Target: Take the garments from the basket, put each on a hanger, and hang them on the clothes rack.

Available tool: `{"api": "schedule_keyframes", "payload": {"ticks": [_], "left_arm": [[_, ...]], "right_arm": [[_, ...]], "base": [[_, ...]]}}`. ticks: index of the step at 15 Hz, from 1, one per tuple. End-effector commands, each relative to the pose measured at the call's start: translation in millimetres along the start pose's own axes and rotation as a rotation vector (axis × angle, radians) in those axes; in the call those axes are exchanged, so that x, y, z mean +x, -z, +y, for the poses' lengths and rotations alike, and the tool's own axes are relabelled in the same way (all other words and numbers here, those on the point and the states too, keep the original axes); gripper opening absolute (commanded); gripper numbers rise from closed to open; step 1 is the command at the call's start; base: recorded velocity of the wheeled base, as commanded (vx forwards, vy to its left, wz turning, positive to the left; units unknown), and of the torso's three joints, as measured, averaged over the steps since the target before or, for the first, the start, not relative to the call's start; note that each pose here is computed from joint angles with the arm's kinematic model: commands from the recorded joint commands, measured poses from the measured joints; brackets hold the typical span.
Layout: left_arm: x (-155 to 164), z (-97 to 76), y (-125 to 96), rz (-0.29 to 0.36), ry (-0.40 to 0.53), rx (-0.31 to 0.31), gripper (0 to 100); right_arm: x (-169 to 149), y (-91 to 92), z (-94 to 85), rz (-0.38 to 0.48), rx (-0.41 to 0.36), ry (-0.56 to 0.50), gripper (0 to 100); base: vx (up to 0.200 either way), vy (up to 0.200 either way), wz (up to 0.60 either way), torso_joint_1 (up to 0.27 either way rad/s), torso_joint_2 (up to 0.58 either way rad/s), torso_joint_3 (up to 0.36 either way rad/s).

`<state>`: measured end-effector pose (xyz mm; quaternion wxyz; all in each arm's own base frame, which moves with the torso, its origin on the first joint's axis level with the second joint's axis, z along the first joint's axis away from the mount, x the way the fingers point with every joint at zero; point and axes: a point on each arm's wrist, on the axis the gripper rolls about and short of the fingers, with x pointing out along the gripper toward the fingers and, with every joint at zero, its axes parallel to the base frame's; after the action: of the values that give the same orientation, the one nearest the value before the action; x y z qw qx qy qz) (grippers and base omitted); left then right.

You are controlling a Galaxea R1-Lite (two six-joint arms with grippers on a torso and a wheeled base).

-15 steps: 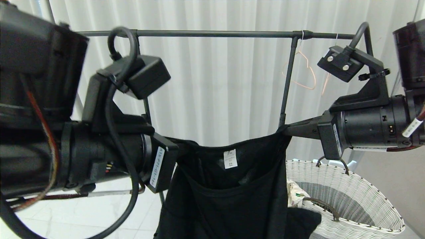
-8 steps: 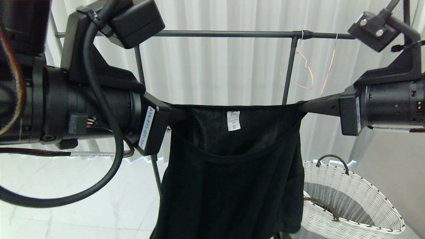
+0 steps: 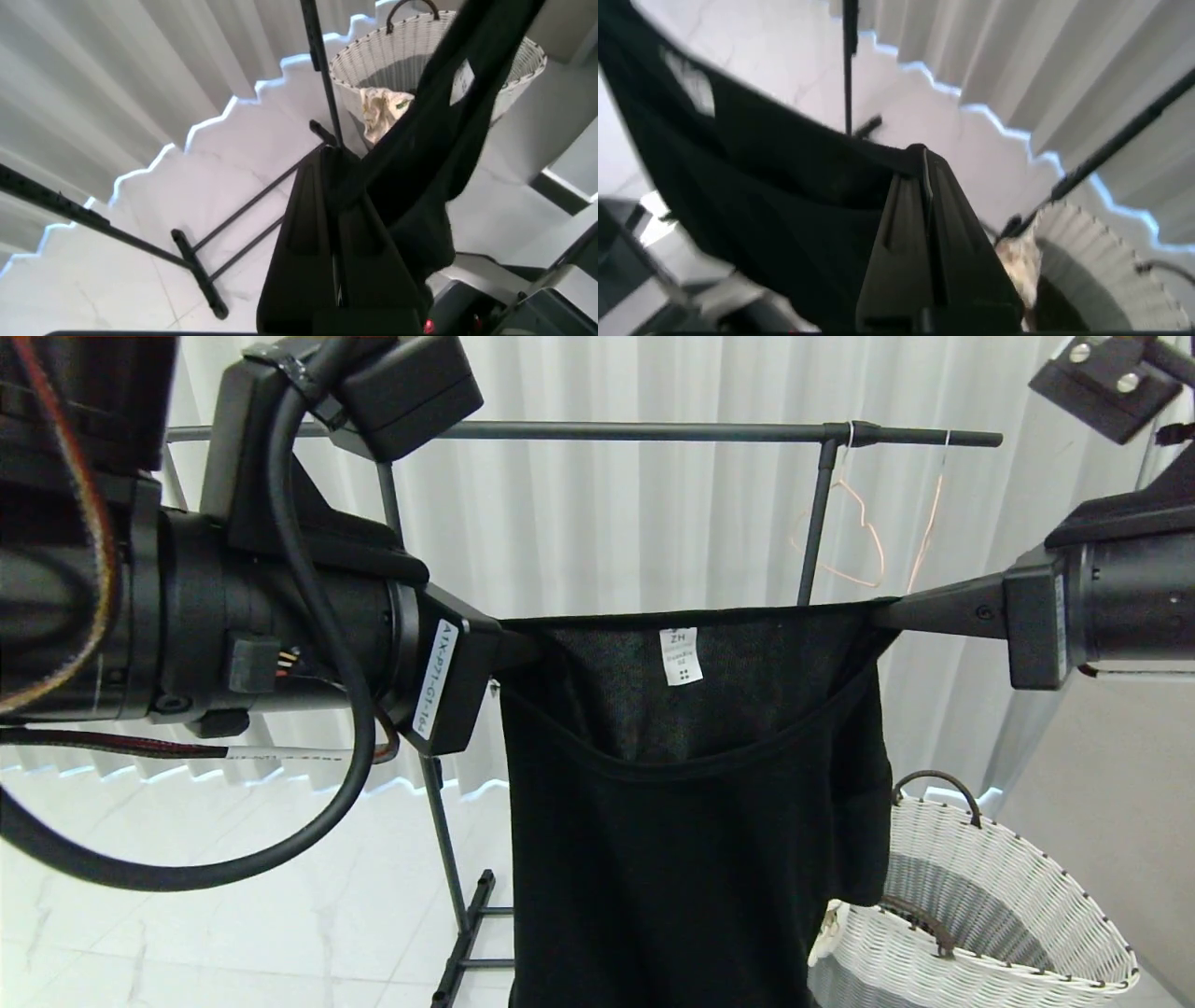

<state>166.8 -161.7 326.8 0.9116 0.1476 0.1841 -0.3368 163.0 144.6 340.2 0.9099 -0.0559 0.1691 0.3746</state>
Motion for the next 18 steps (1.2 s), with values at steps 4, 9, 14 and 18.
{"api": "schedule_keyframes", "payload": {"ticks": [4,9,14,18], "left_arm": [[36,-2.9,-15,-0.116,0.003,-0.006,0],[59,-6.8,-27,-0.175,0.107,0.001,0],[59,-5.5,-26,-0.169,0.097,-0.003,0],[53,-0.8,-23,-0.161,0.053,-0.014,0]], "right_arm": [[-62,14.8,8.6,0.066,0.012,-0.175,0],[-67,27.3,40.1,0.169,-0.041,-0.405,0],[-63,31.9,39.7,0.19,-0.04,-0.383,0],[-62,39.1,36.4,0.188,-0.011,-0.322,0]], "base": [[0.0,0.0,0.0,0.0,0.0,0.0],[0.0,0.0,0.0,0.0,0.0,0.0],[0.0,0.0,0.0,0.0,0.0,0.0],[0.0,0.0,0.0,0.0,0.0,0.0]]}}
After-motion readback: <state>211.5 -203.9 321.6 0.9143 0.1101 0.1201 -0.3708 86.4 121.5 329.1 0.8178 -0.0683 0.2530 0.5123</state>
